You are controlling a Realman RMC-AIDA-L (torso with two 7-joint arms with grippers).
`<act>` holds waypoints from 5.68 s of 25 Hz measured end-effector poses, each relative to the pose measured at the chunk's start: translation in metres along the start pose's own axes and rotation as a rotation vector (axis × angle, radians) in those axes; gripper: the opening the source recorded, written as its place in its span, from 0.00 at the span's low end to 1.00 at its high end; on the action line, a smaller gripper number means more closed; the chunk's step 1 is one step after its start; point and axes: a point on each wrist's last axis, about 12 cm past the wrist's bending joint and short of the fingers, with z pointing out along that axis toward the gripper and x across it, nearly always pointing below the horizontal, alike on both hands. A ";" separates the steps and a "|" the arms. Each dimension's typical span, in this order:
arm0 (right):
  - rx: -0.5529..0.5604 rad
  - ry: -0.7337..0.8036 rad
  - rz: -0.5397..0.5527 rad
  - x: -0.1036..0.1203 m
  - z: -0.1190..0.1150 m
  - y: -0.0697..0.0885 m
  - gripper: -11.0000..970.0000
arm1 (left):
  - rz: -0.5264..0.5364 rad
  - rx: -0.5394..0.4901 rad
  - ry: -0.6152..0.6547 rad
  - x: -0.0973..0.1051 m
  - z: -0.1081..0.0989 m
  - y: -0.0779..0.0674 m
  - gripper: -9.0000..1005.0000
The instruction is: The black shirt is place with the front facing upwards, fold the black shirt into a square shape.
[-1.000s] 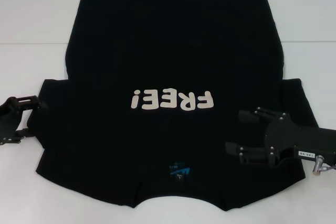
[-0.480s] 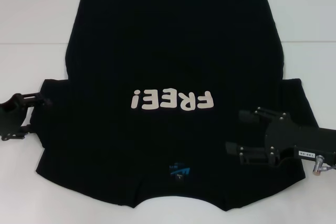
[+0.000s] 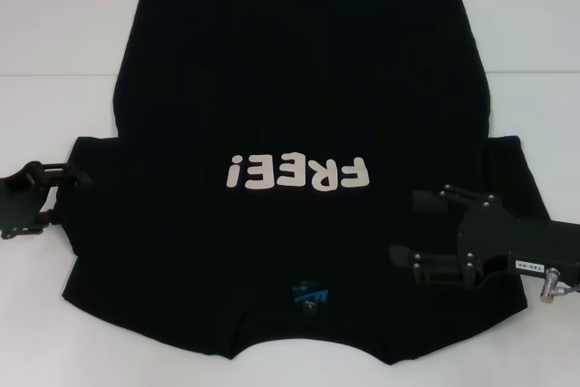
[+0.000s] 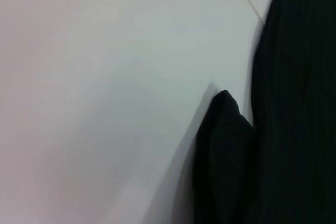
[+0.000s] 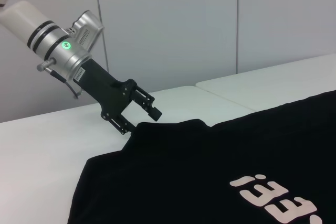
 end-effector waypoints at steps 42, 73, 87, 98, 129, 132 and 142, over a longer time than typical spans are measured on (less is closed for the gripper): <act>0.002 -0.015 0.008 0.000 -0.003 0.000 0.96 | 0.251 -0.089 0.021 0.001 0.007 -0.005 0.08; -0.030 0.046 -0.042 0.009 -0.004 0.005 0.95 | 0.378 -0.103 -0.044 -0.044 -0.032 -0.027 0.03; -0.032 0.044 -0.041 0.009 -0.003 0.006 0.95 | 0.457 -0.119 -0.015 -0.064 -0.039 -0.068 0.03; -0.034 0.042 -0.040 0.008 -0.002 0.006 0.95 | 0.429 -0.044 0.085 -0.045 -0.020 -0.090 0.03; -0.036 0.043 -0.025 0.010 -0.001 0.008 0.95 | 0.334 0.370 0.004 0.040 0.035 -0.052 0.36; -0.030 0.043 -0.021 0.011 -0.001 0.008 0.95 | 0.556 0.435 0.035 0.049 0.030 -0.053 0.48; 0.008 0.024 0.035 0.010 -0.007 0.003 0.95 | 1.297 0.457 0.143 0.090 0.022 -0.041 0.76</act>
